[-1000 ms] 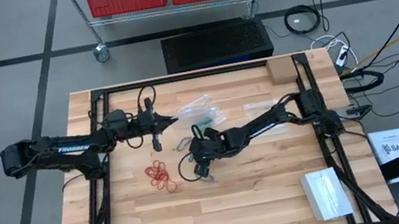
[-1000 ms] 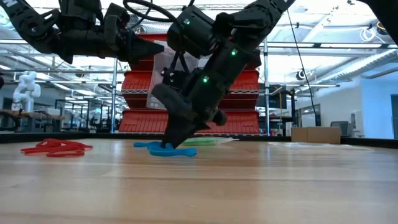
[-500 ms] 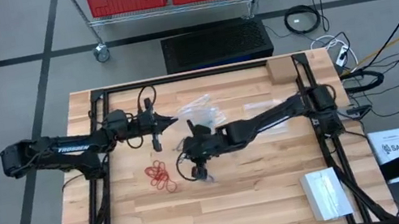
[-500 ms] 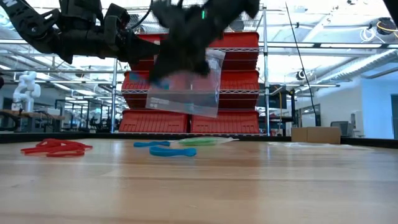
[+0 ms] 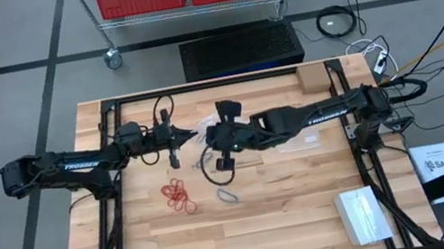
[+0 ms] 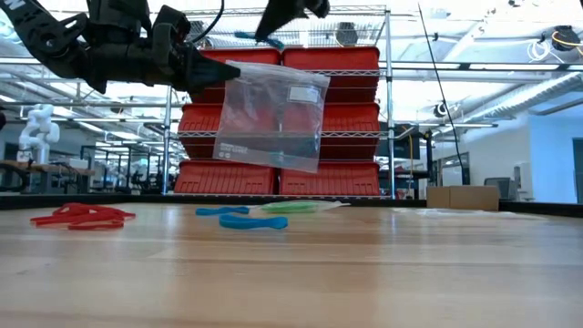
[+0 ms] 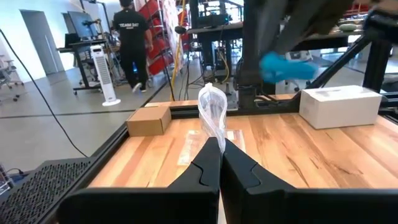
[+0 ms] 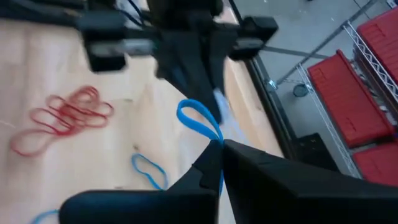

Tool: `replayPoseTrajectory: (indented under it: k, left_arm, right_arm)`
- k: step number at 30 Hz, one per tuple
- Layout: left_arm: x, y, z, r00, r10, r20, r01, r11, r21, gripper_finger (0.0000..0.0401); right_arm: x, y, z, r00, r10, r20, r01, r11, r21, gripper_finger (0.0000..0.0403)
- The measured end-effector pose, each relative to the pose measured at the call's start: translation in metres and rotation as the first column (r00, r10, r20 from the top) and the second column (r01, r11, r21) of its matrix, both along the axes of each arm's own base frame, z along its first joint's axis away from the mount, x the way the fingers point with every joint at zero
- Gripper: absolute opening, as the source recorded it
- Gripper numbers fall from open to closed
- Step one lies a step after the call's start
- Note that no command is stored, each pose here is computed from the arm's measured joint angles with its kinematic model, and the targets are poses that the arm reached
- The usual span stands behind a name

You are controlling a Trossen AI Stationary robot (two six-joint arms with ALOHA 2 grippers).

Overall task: Sort rubber bands
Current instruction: Put the blue rubber band into the left transparent zip bag

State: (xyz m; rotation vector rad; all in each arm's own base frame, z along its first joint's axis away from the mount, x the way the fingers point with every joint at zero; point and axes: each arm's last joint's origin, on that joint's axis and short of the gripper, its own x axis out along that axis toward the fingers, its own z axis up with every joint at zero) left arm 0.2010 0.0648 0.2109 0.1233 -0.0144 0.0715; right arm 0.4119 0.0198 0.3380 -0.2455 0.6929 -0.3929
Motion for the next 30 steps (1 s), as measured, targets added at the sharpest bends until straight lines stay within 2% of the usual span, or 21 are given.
replayPoseTrajectory:
  k: [12,15,20,25,30]
  left_arm:
    - [0.000,0.000,0.000,1.000,-0.005,-0.001,0.005,1.000,-0.001,0.0000]
    - [0.000,0.000,0.000,1.000,-0.006,0.000,0.006,1.000,-0.001,0.0000]
    - [0.000,0.000,0.000,1.000,-0.006,0.000,0.006,1.000,-0.001,0.0000]
    - [0.000,0.000,0.000,1.000,-0.006,0.001,0.006,1.000,-0.003,0.0000]
    - [0.000,0.000,0.000,1.000,-0.011,0.001,0.011,1.000,-0.003,0.0000]
  right_arm:
    - [-0.004,-0.032,-0.008,0.993,-0.039,-0.109,0.038,0.999,-0.011,0.0000]
    - [-0.005,-0.034,-0.009,0.993,-0.023,-0.120,0.025,1.000,0.013,0.0000]
    - [-0.007,-0.041,-0.013,0.990,0.025,-0.139,-0.005,0.990,0.139,0.0005]
    - [-0.007,-0.042,-0.013,0.991,0.017,-0.134,0.004,0.988,0.157,0.0033]
    - [-0.006,-0.042,-0.013,0.991,0.017,-0.130,0.003,0.988,0.155,0.0089]
